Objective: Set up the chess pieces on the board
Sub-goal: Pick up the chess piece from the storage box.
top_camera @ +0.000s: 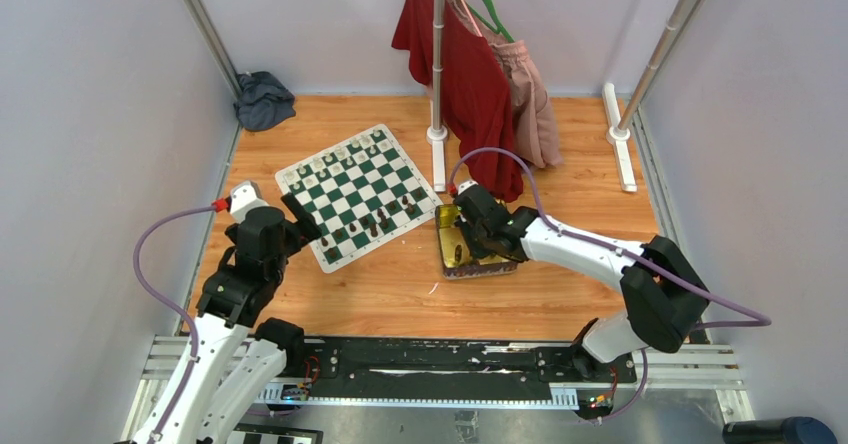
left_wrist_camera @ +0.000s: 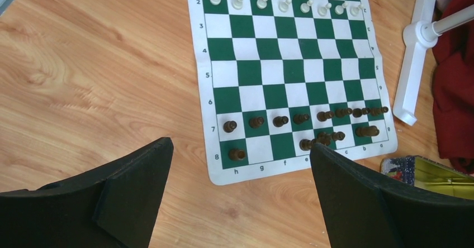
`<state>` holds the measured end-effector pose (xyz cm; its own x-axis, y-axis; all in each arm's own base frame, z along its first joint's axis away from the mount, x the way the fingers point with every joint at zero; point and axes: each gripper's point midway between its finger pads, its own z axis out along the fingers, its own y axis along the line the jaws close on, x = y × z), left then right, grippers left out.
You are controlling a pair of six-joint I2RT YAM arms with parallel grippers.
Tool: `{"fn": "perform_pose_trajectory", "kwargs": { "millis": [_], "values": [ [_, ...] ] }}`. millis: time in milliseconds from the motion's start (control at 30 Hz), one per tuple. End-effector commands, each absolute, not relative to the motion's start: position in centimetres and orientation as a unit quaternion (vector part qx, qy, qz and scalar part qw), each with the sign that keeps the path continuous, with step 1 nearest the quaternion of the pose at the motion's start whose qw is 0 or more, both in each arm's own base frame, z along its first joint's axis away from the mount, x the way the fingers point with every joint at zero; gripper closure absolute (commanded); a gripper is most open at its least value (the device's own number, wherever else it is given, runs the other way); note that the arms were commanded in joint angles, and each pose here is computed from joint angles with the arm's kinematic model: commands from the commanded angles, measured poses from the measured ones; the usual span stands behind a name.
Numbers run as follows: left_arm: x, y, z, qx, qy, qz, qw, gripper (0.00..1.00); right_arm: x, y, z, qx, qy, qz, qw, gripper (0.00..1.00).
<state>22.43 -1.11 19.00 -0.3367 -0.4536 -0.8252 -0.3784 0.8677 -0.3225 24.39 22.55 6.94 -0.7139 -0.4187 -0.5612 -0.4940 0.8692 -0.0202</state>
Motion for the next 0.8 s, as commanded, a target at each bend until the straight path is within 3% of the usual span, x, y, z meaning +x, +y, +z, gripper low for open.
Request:
{"fn": "perform_pose_trajectory", "kwargs": {
  "millis": [0, 767],
  "values": [
    [22.1, -0.8, 17.7, -0.253, 0.825, -0.02, 0.505, 0.0, 24.5, 21.3, 6.2, -0.252, 0.922, 0.046, 0.29, 1.0],
    [21.1, -1.6, 15.8, -0.252, 0.841, -0.04, 0.478, 0.0, 28.1, 20.9, 4.4, -0.259, 0.917, -0.043, 0.3, 1.0]
  ]
}}
